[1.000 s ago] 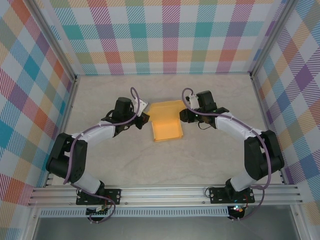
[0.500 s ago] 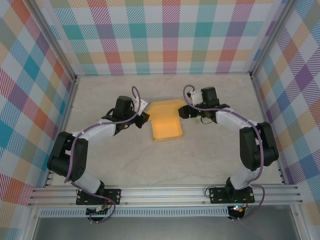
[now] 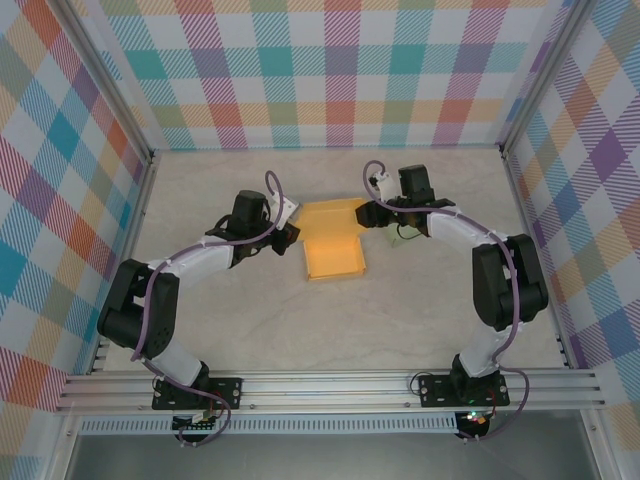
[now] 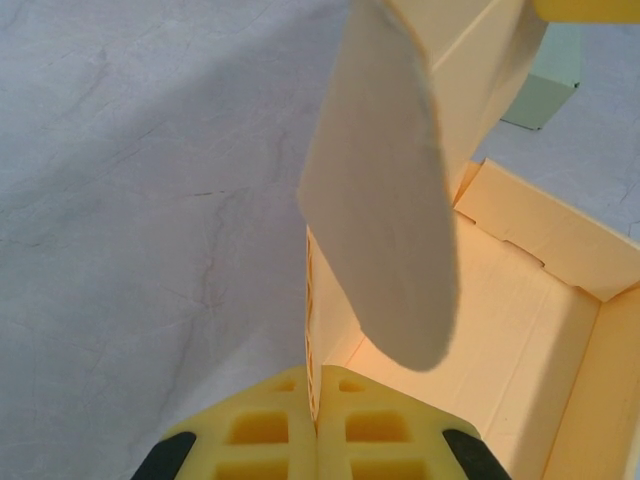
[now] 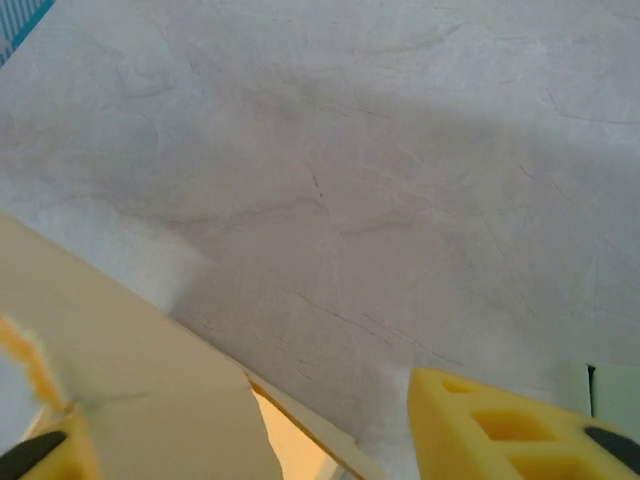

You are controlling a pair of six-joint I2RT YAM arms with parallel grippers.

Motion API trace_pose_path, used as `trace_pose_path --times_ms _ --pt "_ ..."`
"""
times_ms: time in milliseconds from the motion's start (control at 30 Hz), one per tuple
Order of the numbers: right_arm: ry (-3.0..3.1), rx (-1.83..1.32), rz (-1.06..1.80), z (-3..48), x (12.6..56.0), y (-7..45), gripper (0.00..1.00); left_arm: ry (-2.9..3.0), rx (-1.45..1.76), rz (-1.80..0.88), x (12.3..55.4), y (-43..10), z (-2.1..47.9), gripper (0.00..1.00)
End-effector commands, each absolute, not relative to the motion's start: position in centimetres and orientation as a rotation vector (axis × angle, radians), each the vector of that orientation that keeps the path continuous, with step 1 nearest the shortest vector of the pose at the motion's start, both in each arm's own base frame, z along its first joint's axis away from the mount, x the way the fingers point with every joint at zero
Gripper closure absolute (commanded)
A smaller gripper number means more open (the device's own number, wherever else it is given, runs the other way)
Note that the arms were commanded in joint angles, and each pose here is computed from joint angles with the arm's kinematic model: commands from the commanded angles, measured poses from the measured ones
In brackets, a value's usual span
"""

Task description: Fold the paper box

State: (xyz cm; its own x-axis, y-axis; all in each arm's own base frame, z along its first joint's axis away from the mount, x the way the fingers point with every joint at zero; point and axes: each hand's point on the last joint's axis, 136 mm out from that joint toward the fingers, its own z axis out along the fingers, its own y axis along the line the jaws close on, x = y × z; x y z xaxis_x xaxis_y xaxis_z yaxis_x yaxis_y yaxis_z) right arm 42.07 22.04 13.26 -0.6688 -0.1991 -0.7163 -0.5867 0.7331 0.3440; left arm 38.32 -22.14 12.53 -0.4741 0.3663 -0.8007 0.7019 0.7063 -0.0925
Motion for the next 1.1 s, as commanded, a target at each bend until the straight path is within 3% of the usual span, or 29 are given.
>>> trace_pose_path --times_ms 0,800,1067 --pt "2.246 -0.551 0.763 13.9 42.0 22.0 0.61 2.144 0.75 -0.542 39.0 -22.2 12.9 0.96" --pt "2.279 -0.408 0.643 13.7 39.8 24.5 0.94 2.209 0.221 -0.379 39.5 -23.8 13.6 0.96" --pt "2.178 -0.351 0.603 16.1 41.3 25.1 0.95 2.142 0.062 -0.348 41.0 -24.3 15.6 0.96"
